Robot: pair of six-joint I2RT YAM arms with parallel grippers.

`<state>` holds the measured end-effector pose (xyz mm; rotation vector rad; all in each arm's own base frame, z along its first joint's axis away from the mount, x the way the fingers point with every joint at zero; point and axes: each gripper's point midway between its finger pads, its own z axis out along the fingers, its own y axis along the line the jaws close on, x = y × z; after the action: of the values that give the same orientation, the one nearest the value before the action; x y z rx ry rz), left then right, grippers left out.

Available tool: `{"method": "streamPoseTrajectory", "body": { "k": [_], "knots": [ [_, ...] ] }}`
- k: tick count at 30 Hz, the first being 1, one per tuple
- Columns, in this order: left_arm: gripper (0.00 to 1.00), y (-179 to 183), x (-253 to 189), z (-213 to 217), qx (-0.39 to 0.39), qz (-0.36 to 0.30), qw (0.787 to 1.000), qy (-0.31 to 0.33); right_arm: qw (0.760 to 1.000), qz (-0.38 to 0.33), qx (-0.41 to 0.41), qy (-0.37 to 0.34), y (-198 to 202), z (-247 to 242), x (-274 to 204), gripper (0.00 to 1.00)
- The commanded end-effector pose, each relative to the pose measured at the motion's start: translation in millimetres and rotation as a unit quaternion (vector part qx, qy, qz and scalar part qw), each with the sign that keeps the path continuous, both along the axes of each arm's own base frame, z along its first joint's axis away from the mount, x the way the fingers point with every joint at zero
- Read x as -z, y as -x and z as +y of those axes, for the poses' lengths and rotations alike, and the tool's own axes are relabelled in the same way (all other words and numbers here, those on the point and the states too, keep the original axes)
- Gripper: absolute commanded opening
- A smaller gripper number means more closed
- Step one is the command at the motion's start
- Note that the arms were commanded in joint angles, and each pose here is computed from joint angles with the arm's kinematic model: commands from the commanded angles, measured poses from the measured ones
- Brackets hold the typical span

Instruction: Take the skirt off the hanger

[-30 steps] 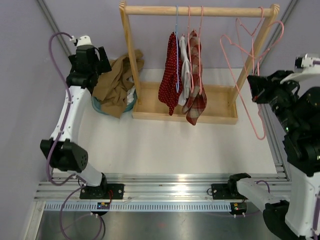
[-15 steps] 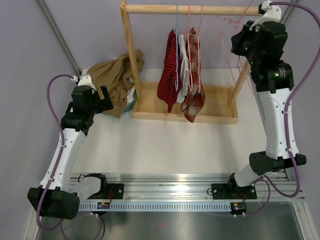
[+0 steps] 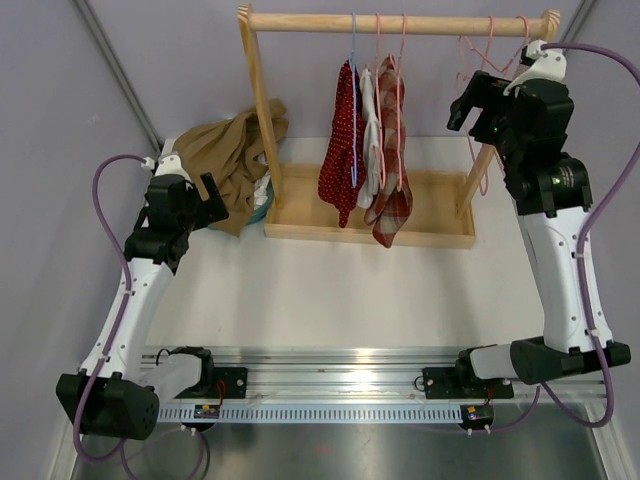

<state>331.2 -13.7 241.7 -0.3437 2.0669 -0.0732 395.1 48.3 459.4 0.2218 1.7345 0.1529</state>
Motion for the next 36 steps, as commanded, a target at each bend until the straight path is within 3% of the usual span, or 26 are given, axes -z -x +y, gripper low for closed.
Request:
{"method": "streamPoseTrajectory", "body": {
  "k": [1,6,9,24,27,31,33,36],
  "knots": [
    [0.99,-4.5,-19.6,-4.6,-0.003,-0.035,0.999,0.022,0.999,-0.048,0.013,-0.009,28.9,-9.2,-39.1,1.00],
    [0.99,-4.3,-10.2,-14.6,0.024,-0.002,0.999,0.030,0.985,-0.091,-0.125,-0.072,47.8,41.8,-87.2,1.00],
    [0.99,-4.7,-7.9,-17.0,0.031,0.002,0.999,0.031,0.969,-0.081,-0.201,-0.116,43.7,75.4,-94.7,1.00],
    [0.99,-1.6,-8.4,-15.0,0.027,0.000,0.999,0.028,0.966,0.015,-0.226,-0.123,-31.8,135.4,-20.0,0.91],
    [0.99,-1.4,-10.0,-14.4,0.026,-0.003,0.999,0.027,0.968,0.025,-0.219,-0.119,-40.2,137.7,-7.0,0.85],
    [0.99,-1.2,-9.7,-14.1,0.025,-0.002,0.999,0.027,0.971,0.036,-0.207,-0.116,-48.0,136.8,8.8,0.68],
    [0.99,-1.3,-9.2,-14.7,0.026,-0.001,0.999,0.027,0.972,0.045,-0.200,-0.114,-52.2,135.4,18.8,0.54],
    [0.99,-1.3,-8.4,-14.9,0.027,0.000,0.999,0.028,0.973,0.052,-0.198,-0.111,-54.0,135.5,25.3,0.46]
  ]
}}
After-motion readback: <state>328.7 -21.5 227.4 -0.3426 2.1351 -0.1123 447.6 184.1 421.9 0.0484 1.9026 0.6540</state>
